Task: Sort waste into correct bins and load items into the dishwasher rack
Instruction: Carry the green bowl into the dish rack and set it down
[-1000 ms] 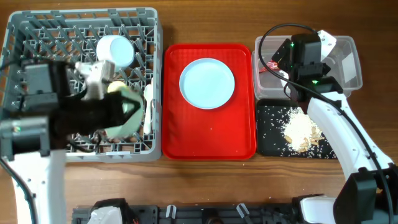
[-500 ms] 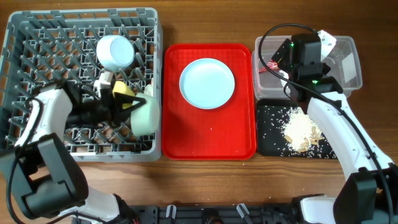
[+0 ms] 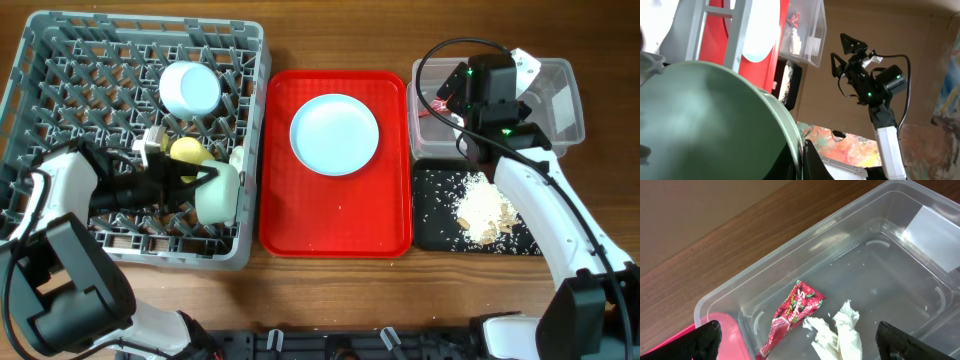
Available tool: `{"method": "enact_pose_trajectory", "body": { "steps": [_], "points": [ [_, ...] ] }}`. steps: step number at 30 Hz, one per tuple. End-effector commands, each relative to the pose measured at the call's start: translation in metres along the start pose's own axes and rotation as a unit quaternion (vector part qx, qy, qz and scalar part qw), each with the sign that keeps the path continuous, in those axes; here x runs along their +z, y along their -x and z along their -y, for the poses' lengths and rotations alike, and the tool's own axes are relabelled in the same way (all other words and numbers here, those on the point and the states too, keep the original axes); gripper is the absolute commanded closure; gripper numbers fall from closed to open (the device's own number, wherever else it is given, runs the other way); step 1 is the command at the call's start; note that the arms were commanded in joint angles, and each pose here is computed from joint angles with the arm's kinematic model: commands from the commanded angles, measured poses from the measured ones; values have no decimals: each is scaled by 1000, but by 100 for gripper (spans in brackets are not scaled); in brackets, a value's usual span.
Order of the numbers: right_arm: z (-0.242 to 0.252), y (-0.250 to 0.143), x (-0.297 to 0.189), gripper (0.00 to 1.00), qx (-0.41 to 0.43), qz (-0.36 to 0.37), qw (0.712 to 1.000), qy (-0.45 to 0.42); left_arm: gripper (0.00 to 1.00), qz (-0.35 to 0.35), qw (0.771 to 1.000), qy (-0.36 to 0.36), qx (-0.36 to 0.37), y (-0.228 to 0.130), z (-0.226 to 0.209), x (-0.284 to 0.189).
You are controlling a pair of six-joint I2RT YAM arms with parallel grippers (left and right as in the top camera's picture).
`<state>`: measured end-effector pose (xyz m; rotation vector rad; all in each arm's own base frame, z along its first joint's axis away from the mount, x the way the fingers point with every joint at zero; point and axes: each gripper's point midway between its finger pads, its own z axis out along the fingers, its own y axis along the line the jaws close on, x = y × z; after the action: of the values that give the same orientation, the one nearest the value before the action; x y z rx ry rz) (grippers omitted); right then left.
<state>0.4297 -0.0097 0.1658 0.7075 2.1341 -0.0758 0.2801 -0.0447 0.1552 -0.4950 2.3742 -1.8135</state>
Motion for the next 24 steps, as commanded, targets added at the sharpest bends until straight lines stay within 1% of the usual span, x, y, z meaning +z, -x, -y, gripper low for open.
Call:
{"method": "enact_pose_trajectory", "body": {
  "steps": [1, 3, 4, 5, 6, 10, 14, 16, 17, 20, 22, 24],
  "points": [
    [1, 10, -5, 0, 10, 15, 1000, -1, 96, 13, 1000, 3, -10, 2, -10, -8],
    [1, 10, -5, 0, 10, 15, 1000, -1, 94, 22, 1000, 1, -13, 5, -11, -13],
    [1, 11, -6, 0, 10, 15, 1000, -1, 84, 23, 1000, 0, -13, 5, -10, -13],
    [1, 10, -5, 1, 10, 15, 1000, -1, 83, 25, 1000, -5, -18, 6, -9, -13],
    [1, 10, -5, 0, 10, 15, 1000, -1, 96, 29, 999, -14, -22, 7, -6, -13],
    [1, 10, -5, 0, 10, 15, 1000, -1, 96, 55, 994, -85, -37, 14, 20, -16],
    [1, 10, -5, 0, 10, 15, 1000, -1, 96, 67, 990, -118, -48, 18, 31, -18],
    [1, 10, -5, 0, 10, 15, 1000, -1, 96, 73, 983, -147, -82, 17, 42, -21],
    [1, 10, -5, 0, 10, 15, 1000, -1, 96, 70, 984, -141, -85, 16, 40, -20],
    [1, 10, -5, 1, 10, 15, 1000, -1, 96, 35, 990, -89, -106, -1, 26, -15],
    [1, 10, -5, 0, 10, 15, 1000, -1, 96, 31, 995, -59, -79, -1, 14, -16],
    [1, 10, -5, 0, 10, 15, 1000, -1, 96, 13, 996, -7, -84, -8, -6, -19]
  ]
}}
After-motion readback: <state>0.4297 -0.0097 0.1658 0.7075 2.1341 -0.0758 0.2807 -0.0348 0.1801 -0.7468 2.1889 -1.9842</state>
